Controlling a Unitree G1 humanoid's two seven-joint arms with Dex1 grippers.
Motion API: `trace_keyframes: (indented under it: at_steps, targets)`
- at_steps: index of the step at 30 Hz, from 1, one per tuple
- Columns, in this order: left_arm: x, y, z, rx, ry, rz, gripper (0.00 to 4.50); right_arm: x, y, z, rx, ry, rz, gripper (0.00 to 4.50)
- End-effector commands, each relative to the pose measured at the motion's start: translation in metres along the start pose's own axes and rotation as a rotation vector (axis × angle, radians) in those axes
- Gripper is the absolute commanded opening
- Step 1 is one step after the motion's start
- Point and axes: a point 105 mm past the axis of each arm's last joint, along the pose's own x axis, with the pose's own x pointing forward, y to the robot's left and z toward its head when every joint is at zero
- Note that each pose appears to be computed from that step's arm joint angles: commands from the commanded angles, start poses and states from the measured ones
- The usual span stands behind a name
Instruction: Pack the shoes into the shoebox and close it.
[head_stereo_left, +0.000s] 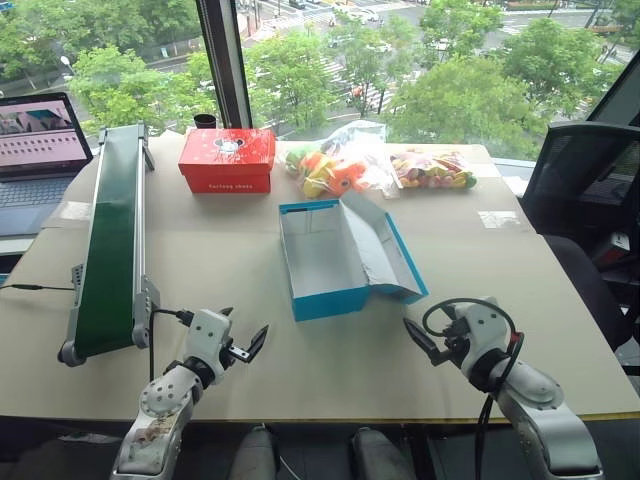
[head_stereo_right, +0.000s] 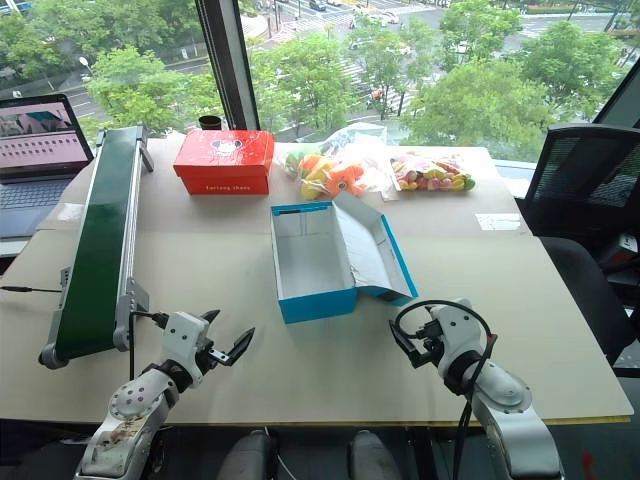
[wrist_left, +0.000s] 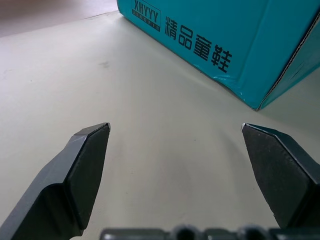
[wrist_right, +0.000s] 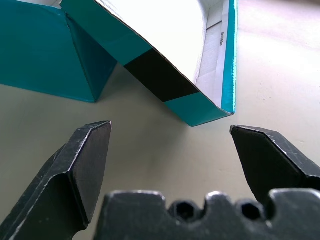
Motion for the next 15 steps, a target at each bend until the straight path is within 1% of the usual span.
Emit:
trace_keyframes:
  at_steps: [1, 4, 6, 8, 10, 13, 15]
  targets:
    - [-0.001, 0.001, 0.008, 0.006, -0.043, -0.002, 4.5, -0.005, -0.011, 0.005, -0.022, -0.047, -0.023, 4.48]
    - [0.002, 0.002, 0.012, -0.006, -0.06, -0.002, 4.5, -0.005, -0.016, -0.007, -0.017, -0.046, -0.024, 4.48]
    - [0.003, 0.004, 0.023, 0.043, -0.073, -0.026, 4.5, -0.005, -0.012, -0.005, -0.046, -0.046, 0.027, 4.48]
    - [0.004, 0.012, 0.05, 0.021, -0.136, -0.049, 4.5, -0.006, -0.022, 0.02, -0.005, -0.124, 0.028, 4.48]
    - [0.006, 0.023, 0.077, 0.036, -0.192, -0.055, 4.5, -0.006, -0.032, 0.043, -0.001, -0.184, 0.03, 4.48]
    - [0.011, 0.048, 0.139, 0.079, -0.34, -0.037, 4.5, -0.004, -0.052, 0.083, -0.053, -0.282, 0.024, 4.48]
    - [0.013, 0.067, 0.168, 0.099, -0.4, 0.037, 4.5, 0.0, -0.059, 0.101, -0.085, -0.307, 0.028, 4.48]
